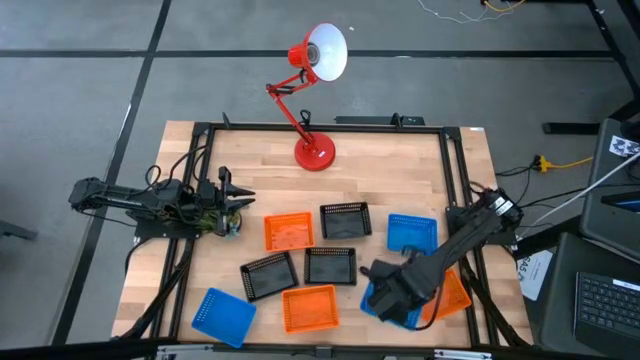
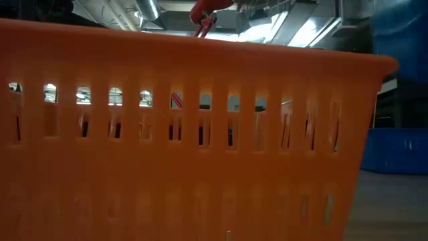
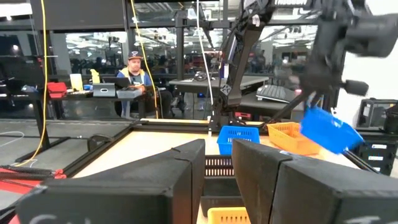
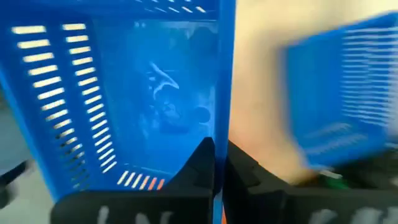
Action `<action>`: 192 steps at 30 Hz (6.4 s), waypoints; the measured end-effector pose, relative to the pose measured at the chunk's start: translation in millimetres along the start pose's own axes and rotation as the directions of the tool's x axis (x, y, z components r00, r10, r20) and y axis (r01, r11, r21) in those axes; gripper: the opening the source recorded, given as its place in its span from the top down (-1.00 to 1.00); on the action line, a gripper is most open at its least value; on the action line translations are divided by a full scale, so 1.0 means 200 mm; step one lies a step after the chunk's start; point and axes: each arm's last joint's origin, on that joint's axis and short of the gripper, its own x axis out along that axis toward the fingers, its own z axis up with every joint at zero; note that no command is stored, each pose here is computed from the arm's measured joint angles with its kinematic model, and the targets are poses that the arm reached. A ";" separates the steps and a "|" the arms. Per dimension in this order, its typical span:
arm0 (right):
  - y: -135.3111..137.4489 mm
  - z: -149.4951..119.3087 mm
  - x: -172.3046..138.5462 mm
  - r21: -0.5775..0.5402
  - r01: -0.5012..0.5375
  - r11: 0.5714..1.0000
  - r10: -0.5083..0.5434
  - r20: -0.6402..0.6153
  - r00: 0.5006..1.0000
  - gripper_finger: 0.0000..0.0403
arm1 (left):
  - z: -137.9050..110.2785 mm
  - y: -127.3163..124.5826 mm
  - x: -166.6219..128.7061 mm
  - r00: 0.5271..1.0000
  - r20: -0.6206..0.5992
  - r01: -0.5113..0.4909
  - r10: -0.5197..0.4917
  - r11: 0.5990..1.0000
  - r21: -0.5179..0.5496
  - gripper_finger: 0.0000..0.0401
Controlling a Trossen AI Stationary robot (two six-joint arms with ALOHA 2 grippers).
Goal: Stack baskets by color
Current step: Stack the bottom right blue bin on the top right blue bin
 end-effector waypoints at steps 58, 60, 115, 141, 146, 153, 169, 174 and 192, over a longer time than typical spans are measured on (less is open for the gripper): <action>-0.84 -0.01 0.21 -0.254 0.116 0.960 -0.116 0.014 0.993 0.93 | -0.01 0.00 0.00 1.000 -0.021 -0.009 0.009 1.000 0.007 0.63; -0.84 -0.01 0.21 -0.253 0.116 0.960 -0.117 0.013 0.993 0.89 | -0.01 0.00 0.00 1.000 -0.022 -0.008 0.008 1.000 0.007 0.63; -0.83 0.03 0.22 -0.221 0.036 0.975 -0.035 0.008 0.999 0.82 | -0.01 0.00 0.00 1.000 -0.021 -0.008 0.008 1.000 0.000 0.63; -0.83 0.02 0.22 -0.253 0.049 0.966 -0.050 0.002 0.999 0.82 | -0.01 0.00 0.00 1.000 -0.022 -0.008 0.008 1.000 -0.001 0.63; -0.83 0.02 0.22 -0.260 0.045 0.964 -0.046 -0.001 0.999 0.73 | -0.01 0.00 0.00 1.000 -0.022 -0.008 0.008 1.000 -0.001 0.63; -0.83 0.02 0.22 -0.256 0.045 0.966 -0.047 -0.001 0.999 0.21 | -0.01 0.00 0.00 1.000 -0.021 -0.007 0.007 1.000 -0.001 0.63; -0.86 0.01 0.20 -0.050 0.156 0.986 -0.155 0.031 0.987 0.14 | -0.01 0.00 0.00 1.000 -0.021 -0.007 0.007 1.000 -0.001 0.63; -0.78 -0.04 0.18 -0.095 0.271 0.958 -0.255 0.152 0.955 0.26 | -0.01 0.00 0.00 1.000 -0.022 -0.007 0.007 1.000 -0.001 0.63; -0.65 -0.10 0.42 -0.061 0.525 0.849 -0.509 0.174 0.843 0.41 | -0.01 0.00 0.00 1.000 -0.021 -0.007 0.007 1.000 -0.001 0.63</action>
